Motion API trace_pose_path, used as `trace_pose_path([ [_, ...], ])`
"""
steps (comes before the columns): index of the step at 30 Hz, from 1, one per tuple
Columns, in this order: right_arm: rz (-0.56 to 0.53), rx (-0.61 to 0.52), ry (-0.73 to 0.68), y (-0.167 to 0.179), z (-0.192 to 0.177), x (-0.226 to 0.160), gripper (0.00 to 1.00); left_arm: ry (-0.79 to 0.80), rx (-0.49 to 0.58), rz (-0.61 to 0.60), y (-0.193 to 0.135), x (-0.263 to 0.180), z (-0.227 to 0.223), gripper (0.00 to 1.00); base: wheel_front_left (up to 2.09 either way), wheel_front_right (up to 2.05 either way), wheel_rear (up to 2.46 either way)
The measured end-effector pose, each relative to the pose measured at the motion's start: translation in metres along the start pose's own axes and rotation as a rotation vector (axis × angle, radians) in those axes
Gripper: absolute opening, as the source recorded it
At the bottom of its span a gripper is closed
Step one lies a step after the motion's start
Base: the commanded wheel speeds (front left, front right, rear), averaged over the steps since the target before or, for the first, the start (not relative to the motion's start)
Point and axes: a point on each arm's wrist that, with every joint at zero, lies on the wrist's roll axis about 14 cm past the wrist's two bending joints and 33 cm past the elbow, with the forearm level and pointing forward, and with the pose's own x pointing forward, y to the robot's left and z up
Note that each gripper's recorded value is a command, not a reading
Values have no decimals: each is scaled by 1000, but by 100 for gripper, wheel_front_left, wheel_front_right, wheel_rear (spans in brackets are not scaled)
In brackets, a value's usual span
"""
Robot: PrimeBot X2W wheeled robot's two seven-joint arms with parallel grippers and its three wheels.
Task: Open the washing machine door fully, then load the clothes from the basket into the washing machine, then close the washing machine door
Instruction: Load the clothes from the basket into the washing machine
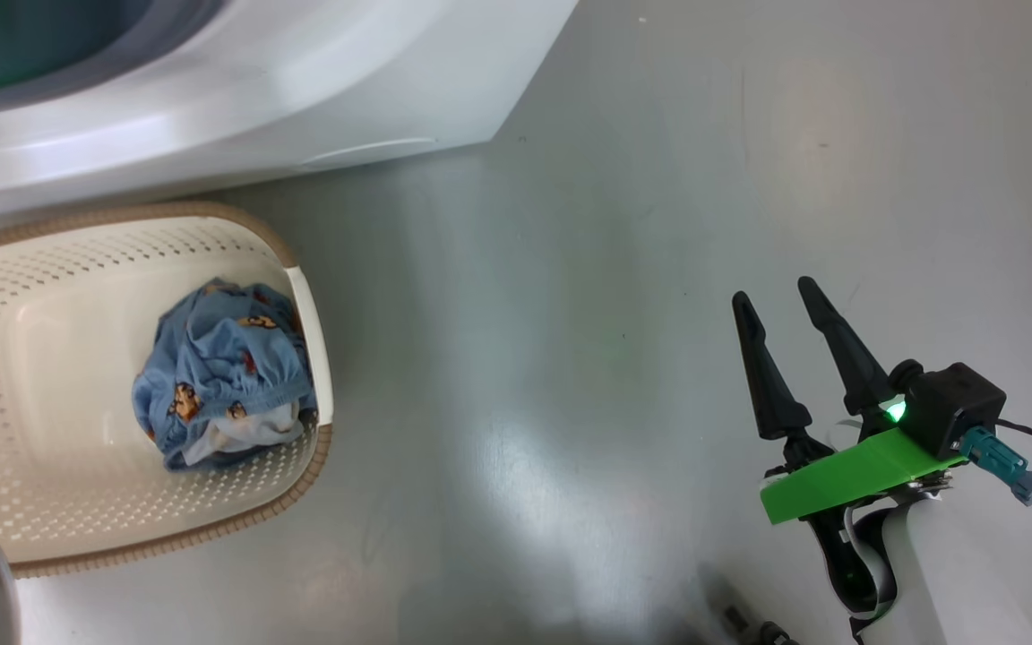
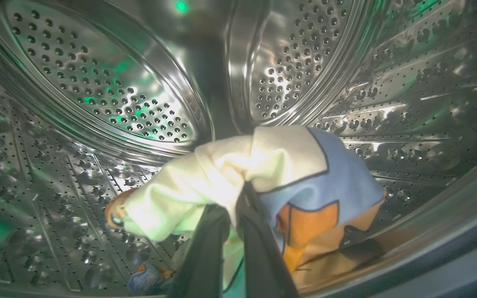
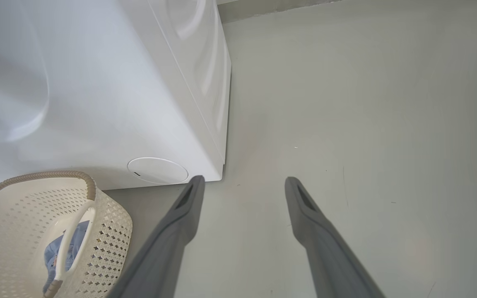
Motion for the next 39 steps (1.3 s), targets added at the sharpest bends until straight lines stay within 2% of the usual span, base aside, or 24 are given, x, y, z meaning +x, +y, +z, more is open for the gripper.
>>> trace_pose_path([
  [17,8,3,68,0,-31,12,100,17,48,-3,7,39,-16,0,0,0,0],
  [26,11,0,83,0,-38,15,100,154,45,2,10,46,-51,0,0,0,0],
  [31,11,-1,84,0,-39,16,100,179,39,12,14,46,-57,0,0,0,0],
  [34,16,0,80,1,-37,17,100,172,27,19,16,45,-55,89,0,0,0],
  [35,18,1,78,2,-37,17,100,163,26,22,17,44,-54,100,0,0,0],
  [39,26,1,66,5,-32,19,100,136,30,31,20,42,-45,100,0,0,0],
])
